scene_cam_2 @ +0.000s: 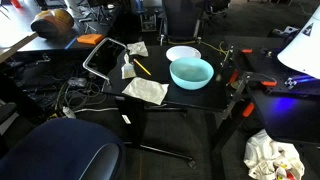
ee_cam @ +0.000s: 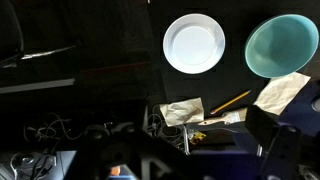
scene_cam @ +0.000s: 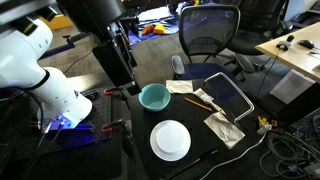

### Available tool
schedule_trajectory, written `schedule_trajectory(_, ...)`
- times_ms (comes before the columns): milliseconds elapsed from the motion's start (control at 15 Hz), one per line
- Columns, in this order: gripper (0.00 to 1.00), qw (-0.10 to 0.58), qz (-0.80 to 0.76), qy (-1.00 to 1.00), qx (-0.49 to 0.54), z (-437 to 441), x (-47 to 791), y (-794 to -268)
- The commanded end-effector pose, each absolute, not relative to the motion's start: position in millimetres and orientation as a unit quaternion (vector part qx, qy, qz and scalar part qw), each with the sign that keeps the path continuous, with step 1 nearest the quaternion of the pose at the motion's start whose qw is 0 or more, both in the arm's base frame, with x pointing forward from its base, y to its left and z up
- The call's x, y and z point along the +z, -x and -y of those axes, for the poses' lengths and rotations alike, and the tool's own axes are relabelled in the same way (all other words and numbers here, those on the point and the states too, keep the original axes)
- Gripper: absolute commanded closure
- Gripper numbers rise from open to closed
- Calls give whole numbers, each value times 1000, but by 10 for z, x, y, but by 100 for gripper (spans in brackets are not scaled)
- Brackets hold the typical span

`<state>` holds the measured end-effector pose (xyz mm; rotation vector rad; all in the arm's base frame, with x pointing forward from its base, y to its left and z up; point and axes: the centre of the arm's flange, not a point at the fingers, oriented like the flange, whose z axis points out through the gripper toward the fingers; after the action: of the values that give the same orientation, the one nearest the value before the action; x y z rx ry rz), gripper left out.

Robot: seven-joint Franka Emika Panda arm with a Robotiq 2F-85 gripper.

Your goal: Place the pencil in the bowl

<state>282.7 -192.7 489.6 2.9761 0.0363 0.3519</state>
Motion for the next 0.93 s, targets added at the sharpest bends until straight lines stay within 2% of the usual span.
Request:
schedule_trajectory(0,0,72,-12,-990,117,1927,4896,-2827)
schedule_trajectory(867,0,73,-10,-990,120,1760,4880,-2963)
